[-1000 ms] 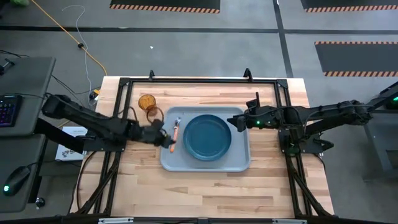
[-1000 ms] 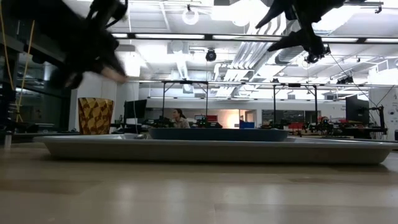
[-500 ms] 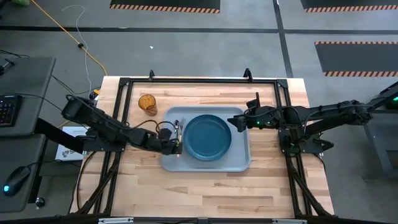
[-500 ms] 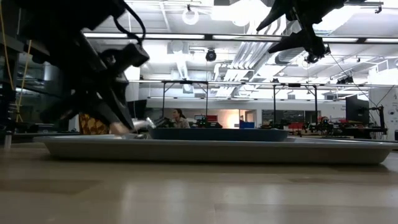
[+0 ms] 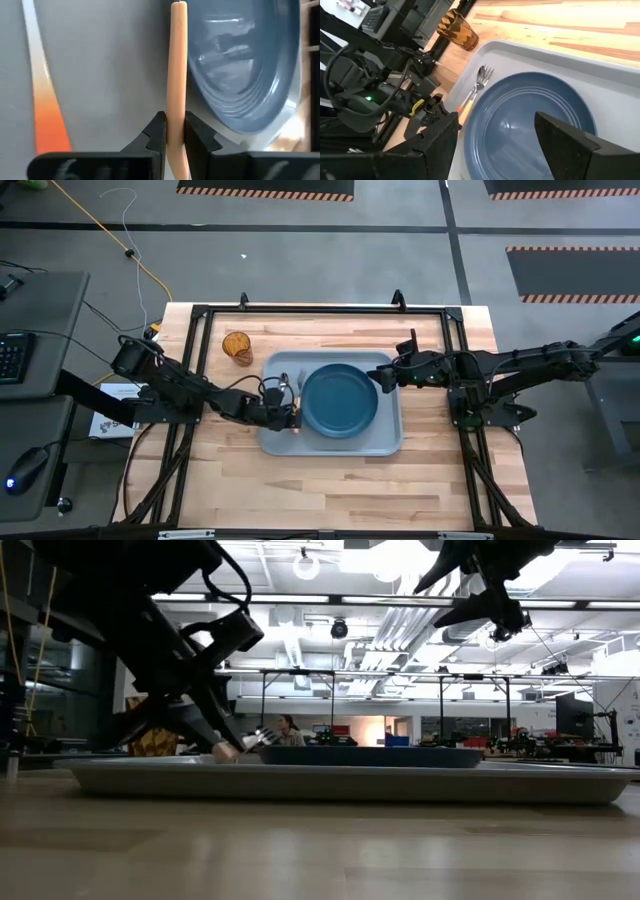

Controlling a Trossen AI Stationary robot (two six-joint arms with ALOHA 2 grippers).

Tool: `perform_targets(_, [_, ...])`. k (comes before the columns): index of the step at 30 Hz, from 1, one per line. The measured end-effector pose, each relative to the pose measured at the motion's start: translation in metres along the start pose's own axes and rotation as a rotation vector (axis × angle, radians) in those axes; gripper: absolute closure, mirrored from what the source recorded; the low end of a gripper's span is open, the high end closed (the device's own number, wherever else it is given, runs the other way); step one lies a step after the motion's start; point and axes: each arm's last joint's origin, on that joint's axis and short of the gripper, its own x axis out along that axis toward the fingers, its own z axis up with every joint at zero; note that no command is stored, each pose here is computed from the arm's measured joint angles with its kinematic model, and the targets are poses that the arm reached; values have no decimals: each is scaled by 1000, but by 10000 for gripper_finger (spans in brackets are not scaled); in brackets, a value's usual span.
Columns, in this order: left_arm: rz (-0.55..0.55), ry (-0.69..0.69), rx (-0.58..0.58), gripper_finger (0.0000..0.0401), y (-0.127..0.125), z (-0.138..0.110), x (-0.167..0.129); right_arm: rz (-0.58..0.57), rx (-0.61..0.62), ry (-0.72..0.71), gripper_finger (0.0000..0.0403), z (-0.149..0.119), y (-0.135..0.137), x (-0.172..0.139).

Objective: Pick and place plate/cup/fork/spoon on tray
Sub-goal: Put the orange fork on the gray tray

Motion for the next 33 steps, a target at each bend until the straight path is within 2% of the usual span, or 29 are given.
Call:
perform_targets(5, [15, -17, 23, 369, 1, 8, 1, 0, -2, 9, 149, 0, 0, 0])
perform_targets(12, [76, 35, 52, 369, 7, 19, 5, -2, -3, 11, 149, -1, 0, 0])
perform_targets(20, [85, 81, 4, 369, 10, 11, 13, -3, -3, 8, 149, 0, -1, 0])
perform_targets(22, [85, 80, 6, 355, 10, 10, 13, -4, -3, 7, 149, 0, -1, 0])
perform_targets(28, [88, 58, 11, 279, 10, 11, 13, -4, -3, 7, 149, 0, -1, 0])
perform_targets(33, [86, 51, 29, 245, 9, 11, 12, -3, -3, 7, 149, 0, -1, 0])
